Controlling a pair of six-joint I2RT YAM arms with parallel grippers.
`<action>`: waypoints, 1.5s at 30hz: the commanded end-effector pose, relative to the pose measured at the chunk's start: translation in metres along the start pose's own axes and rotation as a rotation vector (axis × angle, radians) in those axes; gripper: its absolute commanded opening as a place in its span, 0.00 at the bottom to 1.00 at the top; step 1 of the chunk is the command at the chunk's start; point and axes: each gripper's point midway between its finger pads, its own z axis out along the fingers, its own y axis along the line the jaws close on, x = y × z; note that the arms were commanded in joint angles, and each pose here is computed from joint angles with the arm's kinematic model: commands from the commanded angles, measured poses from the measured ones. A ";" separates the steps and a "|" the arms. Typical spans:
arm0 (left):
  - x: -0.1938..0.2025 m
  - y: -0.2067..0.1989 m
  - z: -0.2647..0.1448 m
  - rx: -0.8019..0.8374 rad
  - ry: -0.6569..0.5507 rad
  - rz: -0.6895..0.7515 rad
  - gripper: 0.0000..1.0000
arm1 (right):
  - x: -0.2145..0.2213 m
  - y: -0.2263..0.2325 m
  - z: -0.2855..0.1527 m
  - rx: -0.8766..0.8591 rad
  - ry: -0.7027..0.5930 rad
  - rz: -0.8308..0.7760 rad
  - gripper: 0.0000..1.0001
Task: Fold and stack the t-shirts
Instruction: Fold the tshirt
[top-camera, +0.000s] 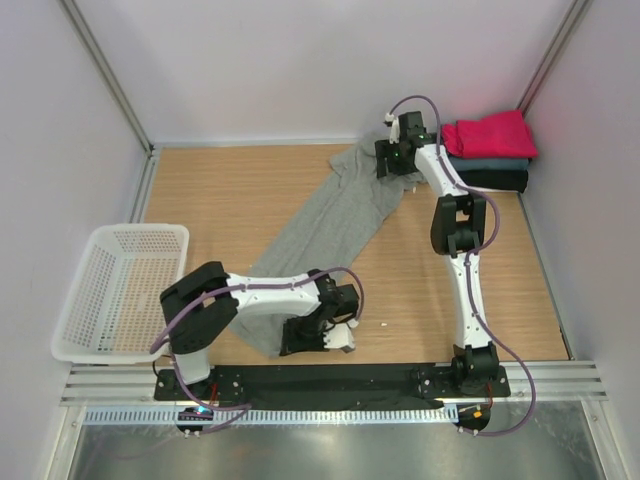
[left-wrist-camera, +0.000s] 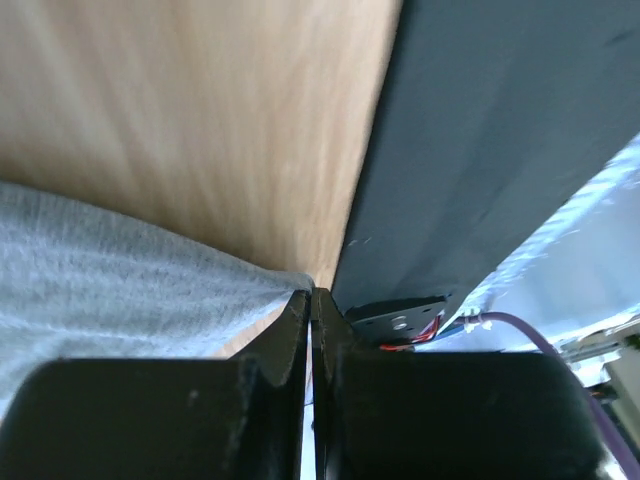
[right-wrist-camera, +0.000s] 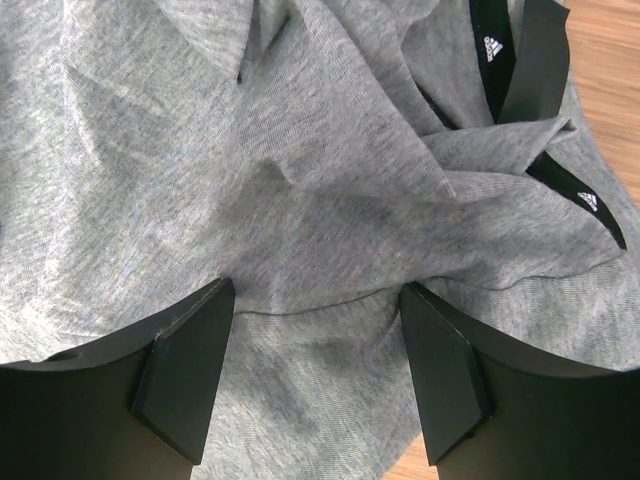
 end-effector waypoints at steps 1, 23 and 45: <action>-0.016 -0.023 -0.008 0.055 0.014 0.069 0.00 | -0.012 0.012 0.000 -0.008 -0.031 -0.035 0.73; -0.109 -0.051 -0.062 -0.070 -0.132 0.270 0.40 | -0.068 0.023 -0.060 -0.017 -0.214 -0.056 0.83; -0.105 0.275 -0.227 -0.485 -0.957 -0.495 0.67 | 0.029 0.075 -0.223 -0.431 -0.314 0.167 0.80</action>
